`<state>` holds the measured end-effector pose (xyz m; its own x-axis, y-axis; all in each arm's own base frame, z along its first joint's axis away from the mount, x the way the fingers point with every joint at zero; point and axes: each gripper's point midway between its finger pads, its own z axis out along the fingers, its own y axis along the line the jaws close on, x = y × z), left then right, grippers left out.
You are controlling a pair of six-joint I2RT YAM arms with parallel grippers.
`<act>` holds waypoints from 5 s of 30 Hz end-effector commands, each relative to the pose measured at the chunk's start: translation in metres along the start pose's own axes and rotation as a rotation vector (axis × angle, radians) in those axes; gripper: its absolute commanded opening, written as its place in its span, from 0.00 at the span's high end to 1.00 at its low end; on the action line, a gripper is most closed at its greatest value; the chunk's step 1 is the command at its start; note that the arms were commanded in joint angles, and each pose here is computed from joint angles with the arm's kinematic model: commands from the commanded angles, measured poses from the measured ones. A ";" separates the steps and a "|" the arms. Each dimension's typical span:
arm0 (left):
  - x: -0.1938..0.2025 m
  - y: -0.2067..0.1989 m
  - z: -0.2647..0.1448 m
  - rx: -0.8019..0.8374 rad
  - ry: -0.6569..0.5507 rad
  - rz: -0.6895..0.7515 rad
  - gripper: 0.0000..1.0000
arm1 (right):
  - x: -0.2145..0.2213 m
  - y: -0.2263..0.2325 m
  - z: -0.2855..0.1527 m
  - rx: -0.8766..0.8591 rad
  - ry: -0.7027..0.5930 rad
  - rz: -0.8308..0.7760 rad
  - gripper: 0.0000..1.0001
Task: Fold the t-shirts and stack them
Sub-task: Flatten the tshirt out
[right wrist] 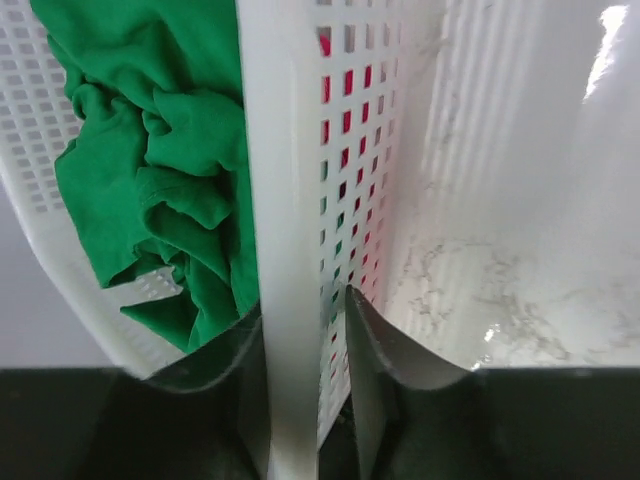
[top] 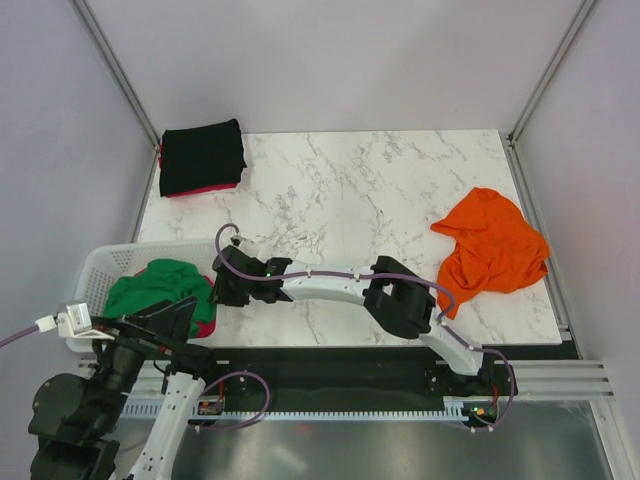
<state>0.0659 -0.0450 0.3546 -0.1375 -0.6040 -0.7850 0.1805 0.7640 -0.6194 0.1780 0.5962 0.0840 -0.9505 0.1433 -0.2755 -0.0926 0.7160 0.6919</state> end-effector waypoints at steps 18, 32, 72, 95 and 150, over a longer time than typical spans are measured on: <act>-0.006 -0.044 0.023 0.140 0.138 0.081 0.00 | -0.060 0.028 -0.118 -0.117 -0.041 -0.227 0.02; 0.079 0.005 0.141 0.129 0.412 -0.137 0.00 | -0.275 -0.328 -0.405 0.714 -0.589 0.104 0.02; 0.206 0.088 0.205 -0.098 0.769 0.158 0.00 | -0.321 -0.563 -0.372 0.957 -0.491 0.473 0.58; 0.205 0.091 0.204 -0.111 0.775 0.175 0.00 | -0.365 -0.431 -0.408 0.614 -0.695 0.351 1.00; 0.213 0.091 0.202 -0.097 0.815 0.178 0.00 | -0.306 -0.547 -0.375 0.879 -0.536 0.434 0.62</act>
<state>0.2454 -0.1476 0.1228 -0.8020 -0.1859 -0.5677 0.1313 0.8722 -0.4711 0.4025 -0.0824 0.0230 -0.6048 0.6379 -0.4768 0.6457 0.7432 0.1754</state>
